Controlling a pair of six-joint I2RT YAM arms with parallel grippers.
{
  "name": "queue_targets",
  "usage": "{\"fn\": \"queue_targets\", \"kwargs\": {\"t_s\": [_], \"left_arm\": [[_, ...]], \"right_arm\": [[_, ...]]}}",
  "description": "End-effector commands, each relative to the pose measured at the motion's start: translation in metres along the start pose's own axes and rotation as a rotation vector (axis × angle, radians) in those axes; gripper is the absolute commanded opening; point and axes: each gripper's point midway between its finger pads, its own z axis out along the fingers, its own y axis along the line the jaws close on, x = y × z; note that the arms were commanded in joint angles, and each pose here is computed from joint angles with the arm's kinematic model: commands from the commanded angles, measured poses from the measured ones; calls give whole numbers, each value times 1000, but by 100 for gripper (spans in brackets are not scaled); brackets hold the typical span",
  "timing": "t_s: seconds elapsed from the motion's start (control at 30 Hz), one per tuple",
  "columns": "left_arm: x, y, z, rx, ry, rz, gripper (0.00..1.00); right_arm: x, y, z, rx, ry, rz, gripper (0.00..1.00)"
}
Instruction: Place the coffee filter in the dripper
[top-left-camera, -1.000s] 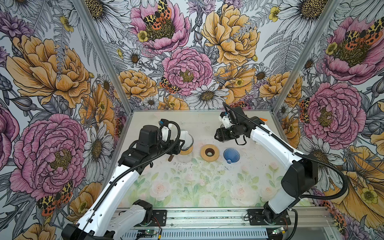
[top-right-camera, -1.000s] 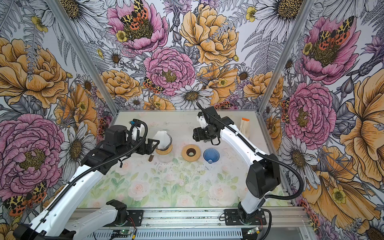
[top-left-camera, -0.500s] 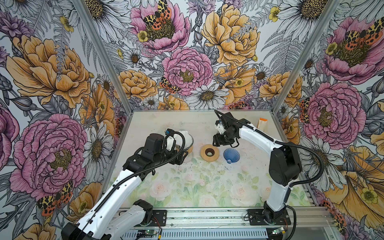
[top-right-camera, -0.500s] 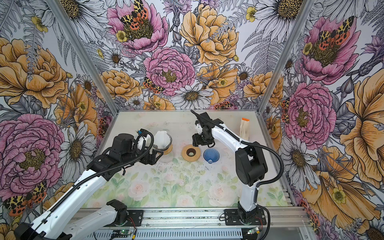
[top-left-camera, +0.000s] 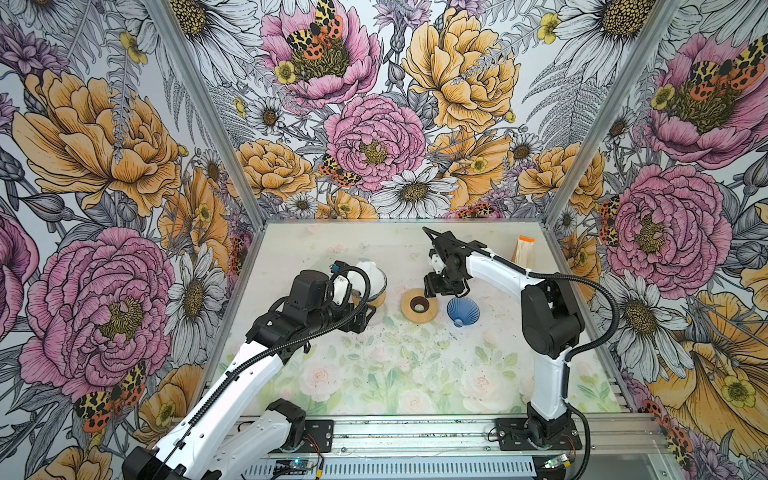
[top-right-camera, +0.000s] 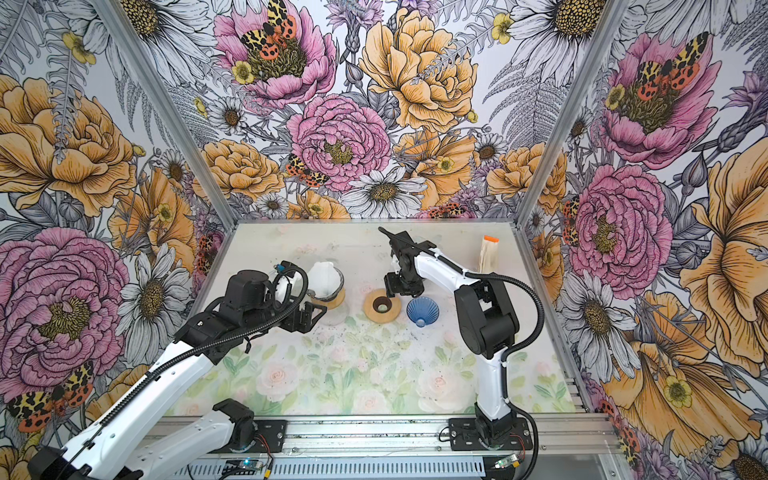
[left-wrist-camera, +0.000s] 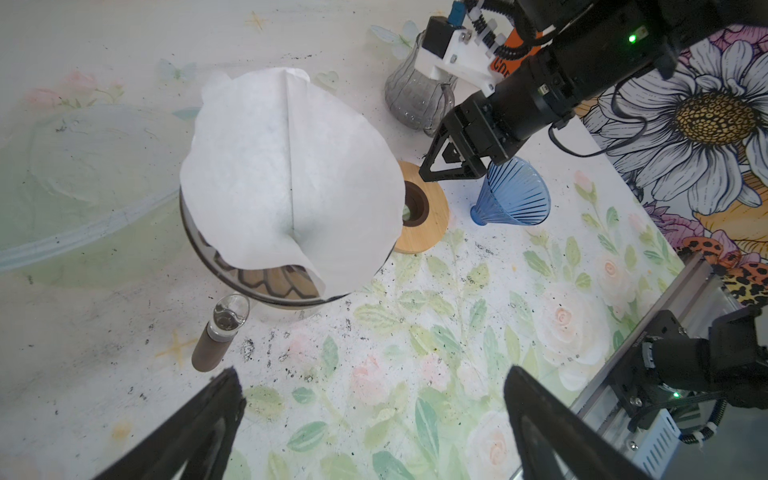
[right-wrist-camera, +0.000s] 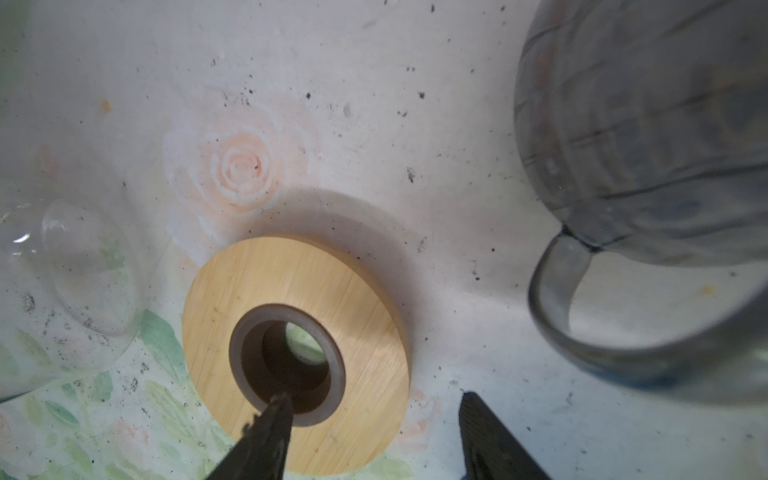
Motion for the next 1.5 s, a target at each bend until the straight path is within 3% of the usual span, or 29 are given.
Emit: {"fn": "queue_targets", "kwargs": {"t_s": [0.0, 1.0, 1.27, 1.47], "left_arm": [[-1, -1, 0, 1, -19, 0, 99], [-1, -1, 4, 2, -12, -14, 99], [-2, -2, 3, 3, -16, -15, 99], [-1, -2, 4, 5, -12, -18, 99]], "right_arm": [[-15, 4, 2, 7, -38, 12, 66], [-11, 22, 32, -46, 18, 16, 51], [-5, 10, 37, 15, 27, 13, 61], [-1, 3, 45, 46, 42, 15, 61]]}}
